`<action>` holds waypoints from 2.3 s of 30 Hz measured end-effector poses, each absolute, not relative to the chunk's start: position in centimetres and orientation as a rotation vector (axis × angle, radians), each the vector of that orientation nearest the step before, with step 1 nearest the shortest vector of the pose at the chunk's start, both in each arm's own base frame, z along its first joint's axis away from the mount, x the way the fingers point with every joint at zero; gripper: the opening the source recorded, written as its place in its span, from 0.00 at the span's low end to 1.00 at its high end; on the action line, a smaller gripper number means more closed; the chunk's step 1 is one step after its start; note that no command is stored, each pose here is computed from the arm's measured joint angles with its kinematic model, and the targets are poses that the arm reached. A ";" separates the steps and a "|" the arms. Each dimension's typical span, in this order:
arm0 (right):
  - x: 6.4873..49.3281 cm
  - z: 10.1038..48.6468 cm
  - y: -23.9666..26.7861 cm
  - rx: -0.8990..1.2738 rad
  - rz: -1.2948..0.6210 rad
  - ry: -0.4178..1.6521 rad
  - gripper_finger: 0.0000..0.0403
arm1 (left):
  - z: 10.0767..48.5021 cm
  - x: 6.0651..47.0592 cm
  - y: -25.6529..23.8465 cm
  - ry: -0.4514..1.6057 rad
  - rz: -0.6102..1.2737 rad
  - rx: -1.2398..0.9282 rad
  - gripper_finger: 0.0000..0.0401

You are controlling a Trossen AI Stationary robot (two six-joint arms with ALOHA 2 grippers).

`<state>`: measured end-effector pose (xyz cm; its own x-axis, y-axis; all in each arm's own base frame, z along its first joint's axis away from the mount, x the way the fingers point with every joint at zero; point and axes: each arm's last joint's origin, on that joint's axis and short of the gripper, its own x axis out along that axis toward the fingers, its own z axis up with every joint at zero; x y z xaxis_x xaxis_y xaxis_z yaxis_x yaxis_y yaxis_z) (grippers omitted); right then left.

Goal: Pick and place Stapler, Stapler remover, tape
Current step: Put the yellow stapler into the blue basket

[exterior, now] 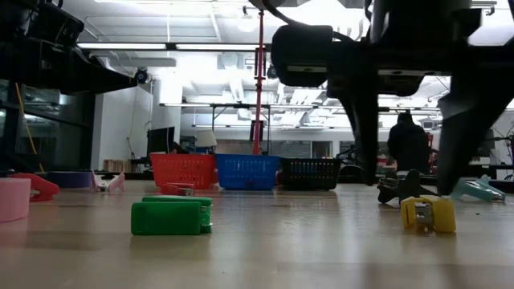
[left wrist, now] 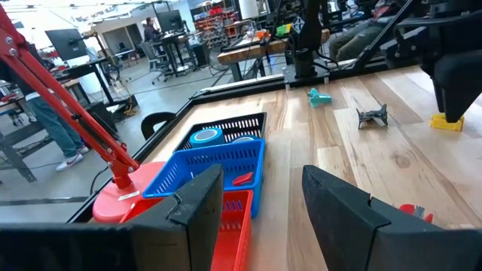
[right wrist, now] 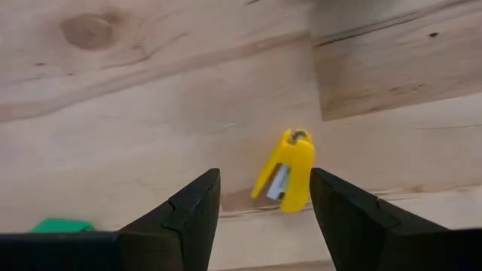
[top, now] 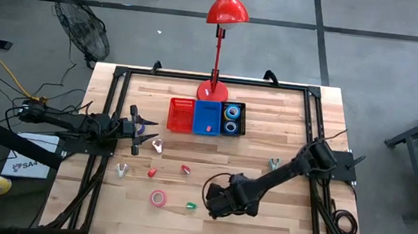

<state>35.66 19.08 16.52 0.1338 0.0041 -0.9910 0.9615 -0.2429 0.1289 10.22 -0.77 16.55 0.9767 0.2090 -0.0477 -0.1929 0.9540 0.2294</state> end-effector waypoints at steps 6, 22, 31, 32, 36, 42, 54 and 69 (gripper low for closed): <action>35.8 16.2 18.8 1.475 -1.302 1.010 0.49 | 16.6 10.2 -0.8 0.072 0.204 0.226 0.45; 37.0 13.7 19.0 1.514 -1.279 1.138 0.48 | 16.6 10.2 -0.8 0.070 0.204 0.226 0.45; 37.4 13.5 18.0 1.543 -1.327 1.110 0.41 | 16.6 10.2 -0.8 0.070 0.204 0.226 0.45; 37.4 13.5 17.9 1.547 -1.332 1.107 0.41 | 16.6 10.2 -0.8 0.070 0.204 0.226 0.45; 37.5 13.5 17.6 1.549 -1.339 1.102 0.39 | 16.6 10.2 -0.8 0.070 0.204 0.226 0.45; 37.7 13.4 17.3 1.527 -1.314 1.119 0.34 | 16.6 10.2 -0.8 0.069 0.204 0.225 0.45; 37.7 13.4 17.3 1.472 -1.248 1.177 0.24 | 16.6 10.2 -0.8 0.069 0.204 0.225 0.45; 37.5 13.4 16.8 1.320 -1.092 1.381 0.19 | 16.6 10.2 -0.8 0.068 0.204 0.225 0.45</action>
<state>37.51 16.75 13.36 -0.0173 0.1974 -0.9802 0.9993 0.0370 -0.0102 10.22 -0.77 16.59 0.9770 0.2087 -0.0446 -0.1934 0.9542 0.2284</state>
